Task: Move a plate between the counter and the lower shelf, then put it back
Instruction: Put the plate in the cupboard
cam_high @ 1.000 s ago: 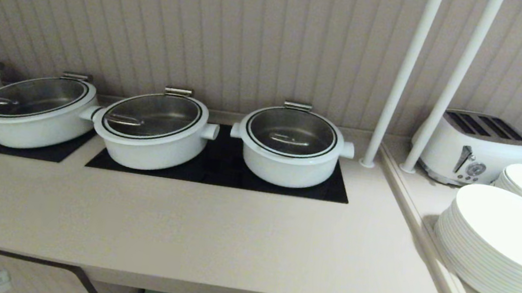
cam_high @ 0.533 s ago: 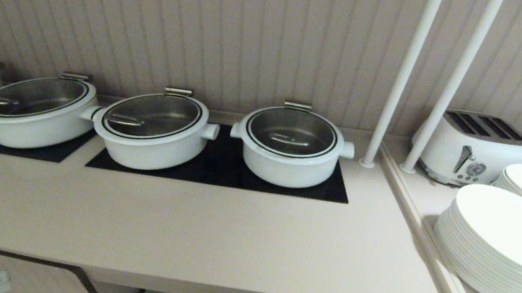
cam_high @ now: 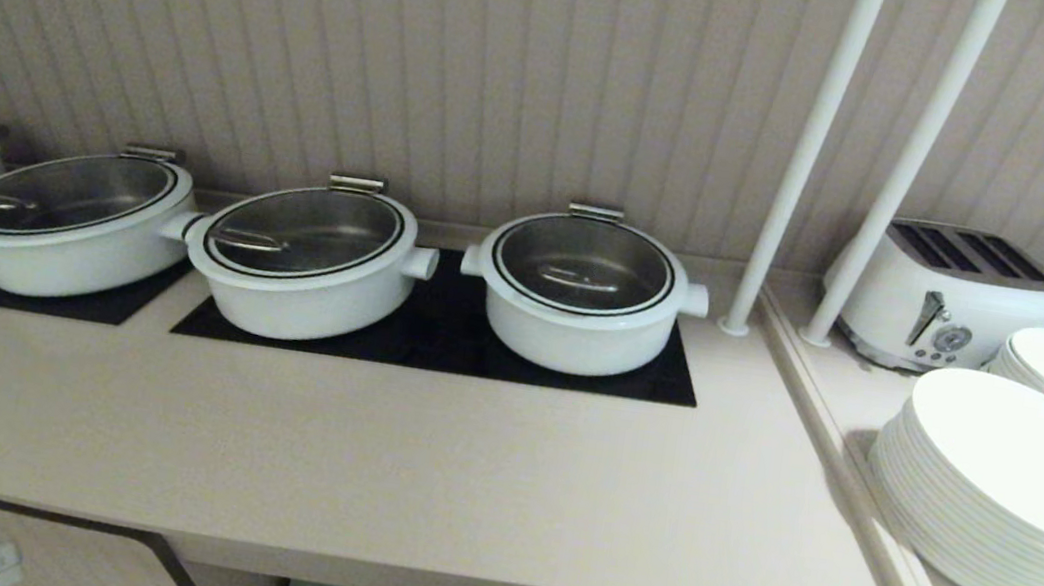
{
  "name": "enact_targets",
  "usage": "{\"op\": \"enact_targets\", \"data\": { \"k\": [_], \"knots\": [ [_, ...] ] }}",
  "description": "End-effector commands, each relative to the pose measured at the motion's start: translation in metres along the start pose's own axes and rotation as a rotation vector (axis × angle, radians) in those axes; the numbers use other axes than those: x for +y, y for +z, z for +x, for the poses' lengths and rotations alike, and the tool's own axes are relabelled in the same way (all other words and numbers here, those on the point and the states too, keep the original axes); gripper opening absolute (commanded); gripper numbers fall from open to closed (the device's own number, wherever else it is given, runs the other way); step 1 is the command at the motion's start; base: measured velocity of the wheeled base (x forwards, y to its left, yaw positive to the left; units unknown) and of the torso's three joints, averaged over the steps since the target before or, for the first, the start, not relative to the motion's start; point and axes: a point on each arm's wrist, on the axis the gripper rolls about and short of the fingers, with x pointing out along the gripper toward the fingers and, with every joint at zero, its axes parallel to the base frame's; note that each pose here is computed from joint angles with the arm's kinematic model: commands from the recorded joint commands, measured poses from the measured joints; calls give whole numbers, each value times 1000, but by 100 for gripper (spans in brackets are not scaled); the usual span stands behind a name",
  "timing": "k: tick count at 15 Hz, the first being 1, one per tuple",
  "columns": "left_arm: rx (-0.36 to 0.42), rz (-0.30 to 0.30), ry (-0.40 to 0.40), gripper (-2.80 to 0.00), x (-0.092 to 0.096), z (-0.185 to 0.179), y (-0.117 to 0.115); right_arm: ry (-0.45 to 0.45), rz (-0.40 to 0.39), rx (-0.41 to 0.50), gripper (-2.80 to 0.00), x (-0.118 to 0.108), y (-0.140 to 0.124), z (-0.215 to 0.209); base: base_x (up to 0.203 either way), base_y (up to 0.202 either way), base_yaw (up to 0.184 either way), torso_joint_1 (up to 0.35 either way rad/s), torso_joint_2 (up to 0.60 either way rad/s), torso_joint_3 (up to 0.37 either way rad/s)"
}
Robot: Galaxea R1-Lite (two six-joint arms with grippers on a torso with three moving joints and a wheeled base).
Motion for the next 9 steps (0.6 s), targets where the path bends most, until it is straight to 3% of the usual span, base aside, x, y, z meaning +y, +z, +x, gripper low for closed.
{"op": "enact_targets", "data": {
  "k": [1, 9],
  "knots": [
    [8, -4, -1, -280, 0, 0, 0, 0, 0, 1, -280, 0, 0, 0, 0, 0, 0, 0, 0, 0],
    [8, -4, -1, -280, 0, 0, 0, 0, 0, 1, -280, 0, 0, 0, 0, 0, 0, -38, 94, 48]
  ]
}}
